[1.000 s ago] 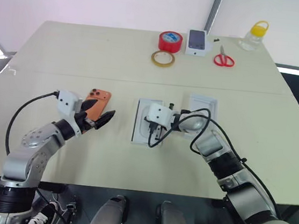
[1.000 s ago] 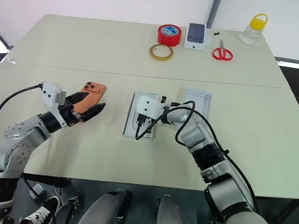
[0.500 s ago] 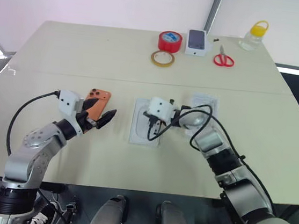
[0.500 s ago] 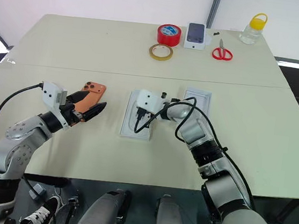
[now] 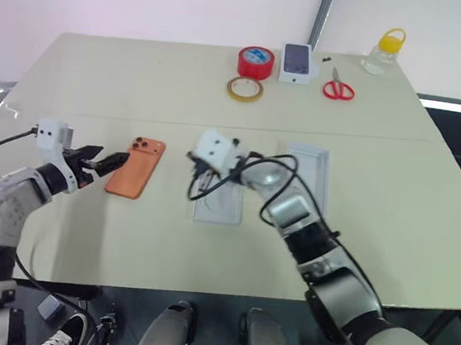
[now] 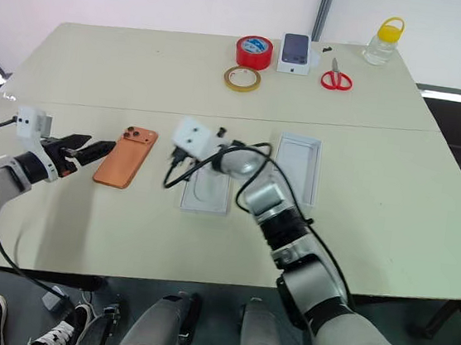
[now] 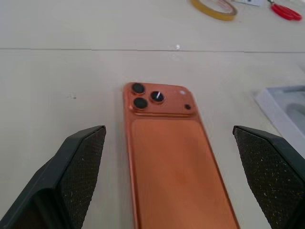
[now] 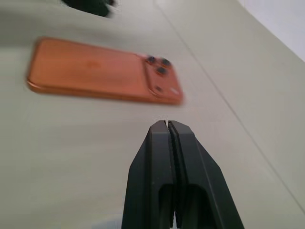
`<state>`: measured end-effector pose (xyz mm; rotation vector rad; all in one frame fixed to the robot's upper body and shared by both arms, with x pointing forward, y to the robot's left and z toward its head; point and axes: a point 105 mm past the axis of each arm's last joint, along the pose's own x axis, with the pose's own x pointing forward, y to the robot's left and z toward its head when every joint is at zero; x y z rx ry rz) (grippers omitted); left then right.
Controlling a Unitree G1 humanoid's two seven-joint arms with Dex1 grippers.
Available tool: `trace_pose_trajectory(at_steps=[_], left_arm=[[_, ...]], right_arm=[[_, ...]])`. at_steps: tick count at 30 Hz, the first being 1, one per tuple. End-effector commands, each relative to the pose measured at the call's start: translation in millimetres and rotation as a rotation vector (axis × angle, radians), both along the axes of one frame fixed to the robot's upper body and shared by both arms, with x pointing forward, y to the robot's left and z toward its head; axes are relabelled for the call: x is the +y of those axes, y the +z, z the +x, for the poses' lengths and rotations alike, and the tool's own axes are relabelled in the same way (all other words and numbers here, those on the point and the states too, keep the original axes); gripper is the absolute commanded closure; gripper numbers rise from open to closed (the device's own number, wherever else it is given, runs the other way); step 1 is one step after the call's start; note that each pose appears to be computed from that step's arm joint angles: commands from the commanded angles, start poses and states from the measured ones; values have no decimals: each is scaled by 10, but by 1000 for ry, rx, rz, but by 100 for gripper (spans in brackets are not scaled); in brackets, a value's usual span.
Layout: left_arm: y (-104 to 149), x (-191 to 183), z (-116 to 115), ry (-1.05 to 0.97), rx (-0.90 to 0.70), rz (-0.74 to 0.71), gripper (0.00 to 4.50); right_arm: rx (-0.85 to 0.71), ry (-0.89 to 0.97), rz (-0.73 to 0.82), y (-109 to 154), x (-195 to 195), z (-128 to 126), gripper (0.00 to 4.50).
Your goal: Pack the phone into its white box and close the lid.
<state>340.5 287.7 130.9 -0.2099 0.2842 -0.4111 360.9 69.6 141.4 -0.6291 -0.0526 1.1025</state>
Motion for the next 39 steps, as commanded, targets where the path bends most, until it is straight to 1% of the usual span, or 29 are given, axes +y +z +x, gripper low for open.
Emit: trace_pose_trajectory(at_steps=[1,3,7,9,11,14,19,21,23,26,27,31,33,37,39], left_arm=[[-30,63,32,-46,54,-12,0],[-113,109,61,-53,101,-24,0],[-328,84,88,-94,221,-59,0],[-370,-20,96,-143,263,-109,0],[-422,-119,87,-191,315,-125,0],[-573,-193,24,-233,401,-117,0],[-745,-339,-111,-310,514,-157,0],[-792,-373,-97,-308,525,-156,0],[-788,-436,-92,-327,525,-177,0],[-817,-552,-138,-383,536,-176,0],[-837,-560,-137,-384,528,-153,0],[-819,-528,-110,-357,499,-147,0],[-819,-495,-108,-341,495,-144,0],[-817,-518,-117,-342,501,-163,0],[-830,-545,-131,-356,502,-155,0]], right_arm=[[-59,46,-54,49,227,-45,444],[-8,46,-100,-68,271,-35,444],[-12,63,-158,-152,378,-43,444],[-12,61,-174,-180,411,-40,444],[-13,60,-184,-206,429,-36,444],[-9,47,-176,-216,448,-17,444],[-12,26,-182,-228,439,32,444],[-3,23,-189,-255,423,41,444],[-2,23,-196,-272,414,43,444],[-10,22,-219,-310,388,54,444],[-2,19,-232,-333,365,62,444],[2,-6,-270,-372,274,106,444],[45,-22,-257,-373,233,120,444],[82,1,-288,-460,196,80,444],[65,23,-331,-526,187,47,444]])
